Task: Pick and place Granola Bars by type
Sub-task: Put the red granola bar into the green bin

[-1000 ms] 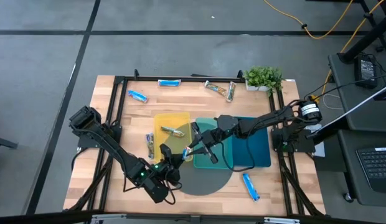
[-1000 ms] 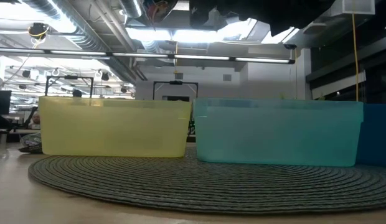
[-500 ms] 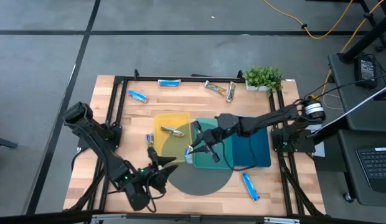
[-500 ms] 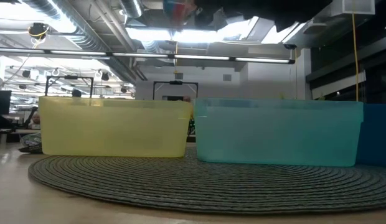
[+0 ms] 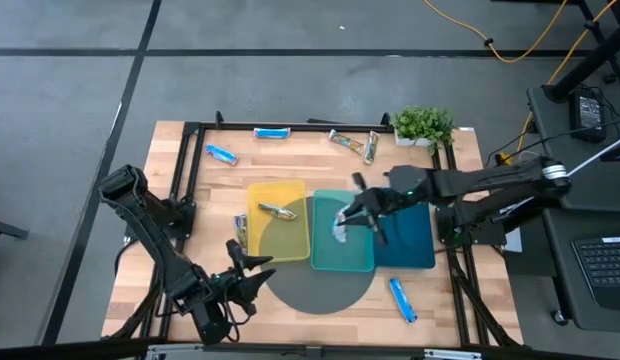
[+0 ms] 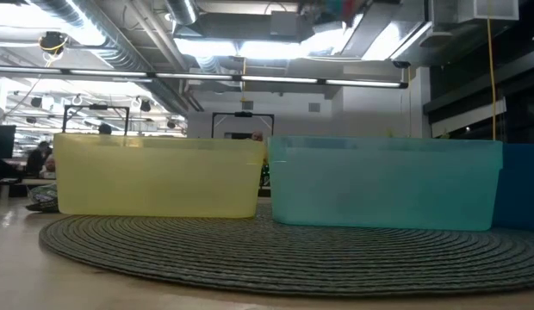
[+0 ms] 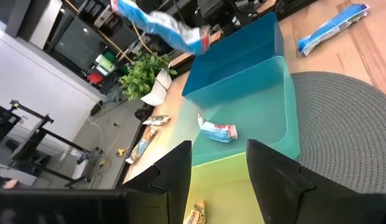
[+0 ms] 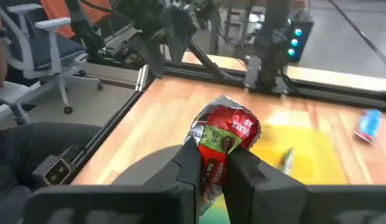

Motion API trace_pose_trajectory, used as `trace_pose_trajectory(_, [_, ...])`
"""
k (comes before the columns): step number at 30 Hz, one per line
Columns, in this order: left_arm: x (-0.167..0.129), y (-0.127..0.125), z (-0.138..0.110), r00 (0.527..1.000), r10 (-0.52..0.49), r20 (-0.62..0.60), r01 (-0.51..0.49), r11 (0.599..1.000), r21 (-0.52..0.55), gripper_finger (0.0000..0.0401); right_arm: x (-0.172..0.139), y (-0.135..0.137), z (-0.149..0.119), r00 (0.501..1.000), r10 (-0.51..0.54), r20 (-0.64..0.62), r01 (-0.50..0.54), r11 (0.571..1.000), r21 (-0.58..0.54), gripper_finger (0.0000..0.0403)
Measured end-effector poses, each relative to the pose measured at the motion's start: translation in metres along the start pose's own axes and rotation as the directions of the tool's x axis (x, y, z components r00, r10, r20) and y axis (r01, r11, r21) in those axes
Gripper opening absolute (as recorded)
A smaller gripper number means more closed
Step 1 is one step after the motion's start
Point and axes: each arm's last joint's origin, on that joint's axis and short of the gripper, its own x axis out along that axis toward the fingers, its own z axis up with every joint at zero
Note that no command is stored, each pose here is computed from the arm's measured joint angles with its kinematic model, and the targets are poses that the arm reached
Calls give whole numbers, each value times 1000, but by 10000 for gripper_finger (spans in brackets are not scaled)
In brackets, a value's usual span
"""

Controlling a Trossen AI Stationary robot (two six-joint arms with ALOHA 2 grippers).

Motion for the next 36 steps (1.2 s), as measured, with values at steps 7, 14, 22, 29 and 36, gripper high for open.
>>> trace_pose_trajectory(7, [1, 0, 0, 1000, 3, -1, -3, 1000, -17, 144, -27, 3, 1, 995, -90, -48, 92, 995, 30, 49])
trace_pose_trajectory(14, [1, 1, -1, 1000, 4, -4, -4, 1000, -7, 143, -30, 2, -2, 980, -173, -95, 178, 982, 58, 49])
trace_pose_trajectory(22, [1, 1, -1, 1000, 5, -6, -5, 1000, -3, 144, -38, 2, -6, 965, -217, -149, 239, 959, 153, 49])
trace_pose_trajectory(29, [7, 4, -1, 1000, 22, -20, -21, 1000, 12, 143, -42, -1, -13, 920, -323, -224, 372, 899, 232, 49])
trace_pose_trajectory(36, [17, 8, -1, 998, 32, -50, -31, 999, 16, 143, -46, -3, -23, 844, -426, -326, 509, 829, 233, 49])
